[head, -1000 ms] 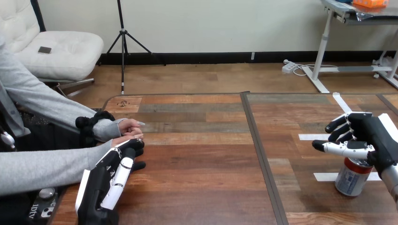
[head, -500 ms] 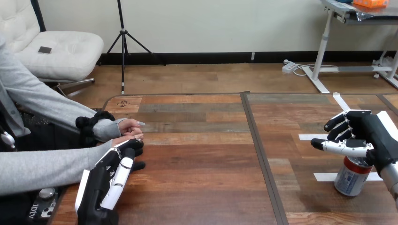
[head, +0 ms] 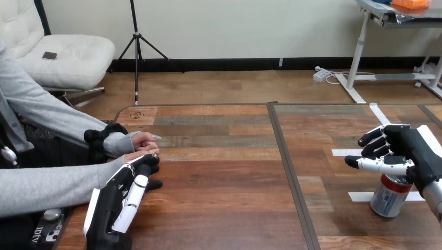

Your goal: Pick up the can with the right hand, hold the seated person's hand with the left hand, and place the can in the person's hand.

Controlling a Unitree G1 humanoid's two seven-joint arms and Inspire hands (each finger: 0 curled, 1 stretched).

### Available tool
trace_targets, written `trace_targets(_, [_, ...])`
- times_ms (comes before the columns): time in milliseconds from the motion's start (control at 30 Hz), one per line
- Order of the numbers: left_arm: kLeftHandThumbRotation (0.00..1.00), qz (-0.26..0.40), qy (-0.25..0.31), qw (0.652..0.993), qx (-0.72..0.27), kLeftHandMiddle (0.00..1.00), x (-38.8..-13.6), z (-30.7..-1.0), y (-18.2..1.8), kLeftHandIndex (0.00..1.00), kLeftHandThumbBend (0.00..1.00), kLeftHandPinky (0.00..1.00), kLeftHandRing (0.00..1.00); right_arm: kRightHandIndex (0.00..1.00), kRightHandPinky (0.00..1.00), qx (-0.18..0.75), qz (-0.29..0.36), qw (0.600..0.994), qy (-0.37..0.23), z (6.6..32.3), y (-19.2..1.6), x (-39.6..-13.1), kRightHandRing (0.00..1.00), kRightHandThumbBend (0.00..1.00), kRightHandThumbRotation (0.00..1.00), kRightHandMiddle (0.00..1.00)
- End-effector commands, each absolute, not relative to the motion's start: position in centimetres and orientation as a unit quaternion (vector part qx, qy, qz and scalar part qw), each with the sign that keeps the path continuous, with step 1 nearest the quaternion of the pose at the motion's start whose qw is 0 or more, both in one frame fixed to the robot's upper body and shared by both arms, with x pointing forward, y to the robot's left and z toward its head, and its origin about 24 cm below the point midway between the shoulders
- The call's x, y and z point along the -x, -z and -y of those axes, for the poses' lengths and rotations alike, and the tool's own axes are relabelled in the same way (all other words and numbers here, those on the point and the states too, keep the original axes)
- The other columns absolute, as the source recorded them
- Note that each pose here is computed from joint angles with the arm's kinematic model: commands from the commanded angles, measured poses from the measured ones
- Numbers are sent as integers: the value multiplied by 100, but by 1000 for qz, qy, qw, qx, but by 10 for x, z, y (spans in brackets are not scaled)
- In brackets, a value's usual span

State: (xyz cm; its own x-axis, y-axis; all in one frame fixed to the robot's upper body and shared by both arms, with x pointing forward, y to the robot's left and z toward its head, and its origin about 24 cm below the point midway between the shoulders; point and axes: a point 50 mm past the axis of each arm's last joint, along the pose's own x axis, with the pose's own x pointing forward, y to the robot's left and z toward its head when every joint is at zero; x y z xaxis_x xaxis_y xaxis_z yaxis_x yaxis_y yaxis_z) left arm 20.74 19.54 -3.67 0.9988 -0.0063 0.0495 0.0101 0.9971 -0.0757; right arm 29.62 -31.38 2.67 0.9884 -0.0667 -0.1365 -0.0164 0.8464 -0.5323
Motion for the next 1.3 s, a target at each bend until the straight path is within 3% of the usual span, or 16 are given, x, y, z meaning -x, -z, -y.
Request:
trace_targets(0, [64, 71, 16, 997, 33, 79, -226, -193, 17, 69, 41, 69, 81, 57, 48, 274, -35, 961, 6, 312, -53, -313, 54, 97, 0, 57])
trace_targets(233, [62, 71, 18, 997, 35, 79, -226, -194, 17, 69, 41, 69, 81, 66, 58, 266, -45, 963, -14, 313, -56, -314, 64, 100, 1, 65])
trace_targets(567, [62, 74, 23, 996, 31, 79, -227, -194, 16, 69, 40, 70, 81, 75, 71, 271, -47, 961, -36, 317, -61, -314, 75, 100, 10, 75])
trace_targets(900, [62, 74, 21, 996, 32, 78, -228, -194, 16, 68, 40, 70, 81, 78, 79, 287, -52, 955, -45, 320, -66, -315, 81, 100, 16, 79])
trace_targets(1267, [62, 74, 21, 997, 31, 78, -228, -194, 17, 67, 39, 69, 81, 80, 82, 306, -59, 949, -47, 324, -70, -314, 83, 100, 20, 81])
